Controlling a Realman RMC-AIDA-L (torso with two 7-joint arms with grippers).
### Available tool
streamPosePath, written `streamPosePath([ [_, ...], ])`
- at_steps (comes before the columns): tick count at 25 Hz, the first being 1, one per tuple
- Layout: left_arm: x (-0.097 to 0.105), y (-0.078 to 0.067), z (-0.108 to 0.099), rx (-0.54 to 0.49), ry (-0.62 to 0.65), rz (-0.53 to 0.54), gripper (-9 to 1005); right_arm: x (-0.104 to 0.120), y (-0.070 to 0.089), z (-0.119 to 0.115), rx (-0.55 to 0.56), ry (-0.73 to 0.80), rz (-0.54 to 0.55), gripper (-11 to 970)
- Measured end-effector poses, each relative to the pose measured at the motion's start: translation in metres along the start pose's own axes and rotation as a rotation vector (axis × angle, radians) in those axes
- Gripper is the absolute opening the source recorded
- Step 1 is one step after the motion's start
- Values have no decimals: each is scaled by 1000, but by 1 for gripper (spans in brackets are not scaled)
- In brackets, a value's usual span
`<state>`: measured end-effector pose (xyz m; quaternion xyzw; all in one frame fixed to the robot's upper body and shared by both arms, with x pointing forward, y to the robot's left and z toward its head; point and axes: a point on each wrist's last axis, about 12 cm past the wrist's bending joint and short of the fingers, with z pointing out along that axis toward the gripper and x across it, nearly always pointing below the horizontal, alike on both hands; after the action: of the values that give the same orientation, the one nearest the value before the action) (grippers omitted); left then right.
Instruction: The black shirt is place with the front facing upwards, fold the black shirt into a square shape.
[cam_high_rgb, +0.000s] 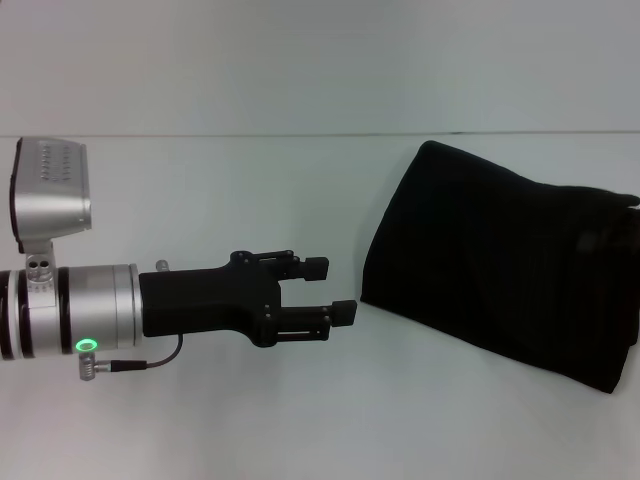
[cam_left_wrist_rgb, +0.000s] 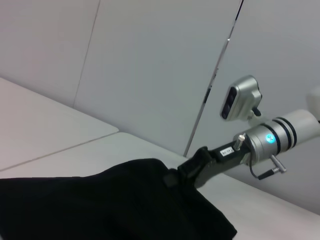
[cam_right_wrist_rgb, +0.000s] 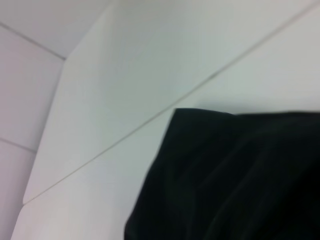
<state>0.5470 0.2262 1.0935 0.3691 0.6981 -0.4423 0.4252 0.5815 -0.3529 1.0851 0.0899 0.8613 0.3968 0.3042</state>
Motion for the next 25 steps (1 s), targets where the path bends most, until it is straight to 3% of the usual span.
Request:
streamPosePath([
  [5,0,0,0,0,-1,-1,757,-12,8,-6,-2,-23,-90,61],
  [10,1,0,0,0,-1,-2,757,-13,6,-10,12,-29,-123,57],
  [25,0,0,0,0,-1,-9,758,-1,-16,-10,115,-47,-60,54],
])
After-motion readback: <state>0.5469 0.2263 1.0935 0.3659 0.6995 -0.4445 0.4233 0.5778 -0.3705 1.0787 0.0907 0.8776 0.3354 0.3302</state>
